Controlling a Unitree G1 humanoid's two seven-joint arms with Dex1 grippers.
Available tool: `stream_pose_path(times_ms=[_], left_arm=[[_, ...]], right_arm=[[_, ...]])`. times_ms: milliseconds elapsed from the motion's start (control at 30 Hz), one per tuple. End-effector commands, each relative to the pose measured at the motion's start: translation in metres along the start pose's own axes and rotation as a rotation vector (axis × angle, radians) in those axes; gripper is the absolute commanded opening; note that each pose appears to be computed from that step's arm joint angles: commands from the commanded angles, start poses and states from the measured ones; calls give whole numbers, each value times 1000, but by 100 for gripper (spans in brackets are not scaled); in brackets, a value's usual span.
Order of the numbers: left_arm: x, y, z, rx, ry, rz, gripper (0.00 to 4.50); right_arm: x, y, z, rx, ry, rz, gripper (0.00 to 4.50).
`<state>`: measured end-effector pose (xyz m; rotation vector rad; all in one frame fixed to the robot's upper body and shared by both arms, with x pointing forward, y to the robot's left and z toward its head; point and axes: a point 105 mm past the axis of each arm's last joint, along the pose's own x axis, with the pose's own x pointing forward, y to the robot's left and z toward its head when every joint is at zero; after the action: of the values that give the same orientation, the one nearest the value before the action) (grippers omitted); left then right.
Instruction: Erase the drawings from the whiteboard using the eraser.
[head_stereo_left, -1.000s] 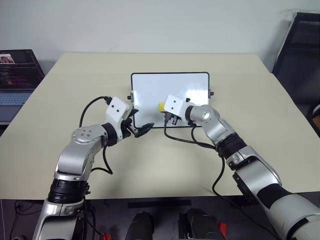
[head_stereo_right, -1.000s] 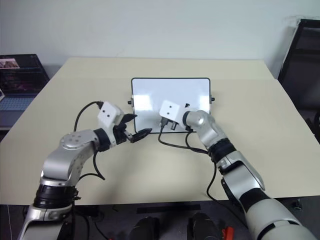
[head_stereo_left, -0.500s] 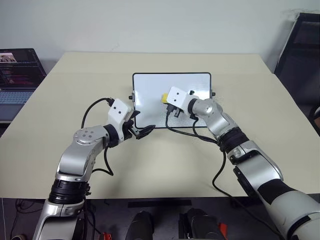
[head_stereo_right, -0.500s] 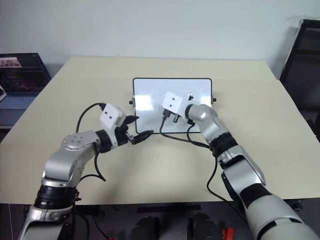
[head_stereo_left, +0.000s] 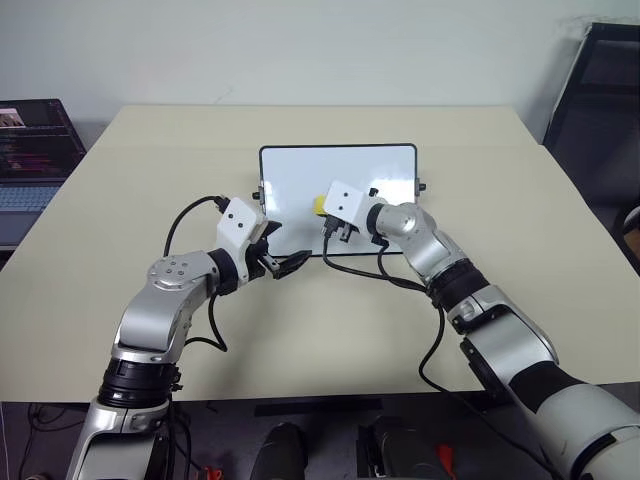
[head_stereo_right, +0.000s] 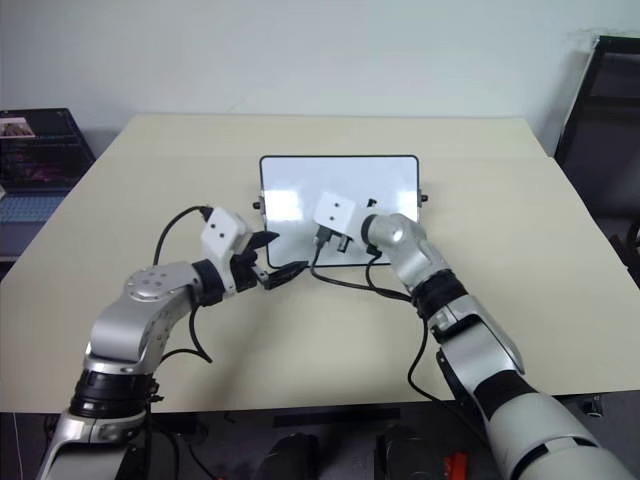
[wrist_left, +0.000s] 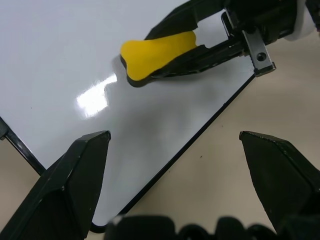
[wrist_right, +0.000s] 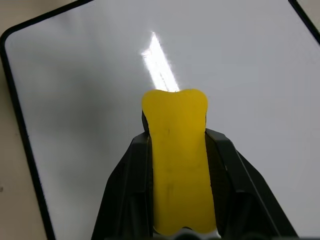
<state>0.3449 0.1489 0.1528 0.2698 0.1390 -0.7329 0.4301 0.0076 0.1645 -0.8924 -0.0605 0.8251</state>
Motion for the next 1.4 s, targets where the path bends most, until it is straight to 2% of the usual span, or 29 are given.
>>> stream_pose_path(times_ms=[33, 300, 633, 767, 900, 1033, 1133, 1267, 1400], left_arm=[[-2, 0, 12, 34, -41, 3, 450], [-3, 1, 11, 33, -41, 7, 450], [2, 1, 13, 39, -48, -10, 450], [4, 0, 14, 41, -50, -18, 450], [5, 1, 15, 47, -55, -28, 450], [5, -1, 16, 54, -71, -50, 450], [7, -8, 20, 55, -101, -98, 450], [15, -31, 27, 75, -133, -246, 450], [25, -44, 30, 105, -144, -340, 450]], right_arm=[[2, -16, 12, -25, -18, -55, 107], [-2, -23, -9, -9, 39, -65, 107], [-24, -28, -42, 81, 95, -77, 107], [-28, -24, -37, 131, 59, -75, 107], [-40, -28, -18, 214, -37, -116, 107], [-67, -37, -8, 304, -106, -190, 107], [-95, -41, -12, 381, -115, -258, 107], [-143, -37, -43, 513, -33, -386, 107], [-170, -16, -71, 641, 79, -443, 107]])
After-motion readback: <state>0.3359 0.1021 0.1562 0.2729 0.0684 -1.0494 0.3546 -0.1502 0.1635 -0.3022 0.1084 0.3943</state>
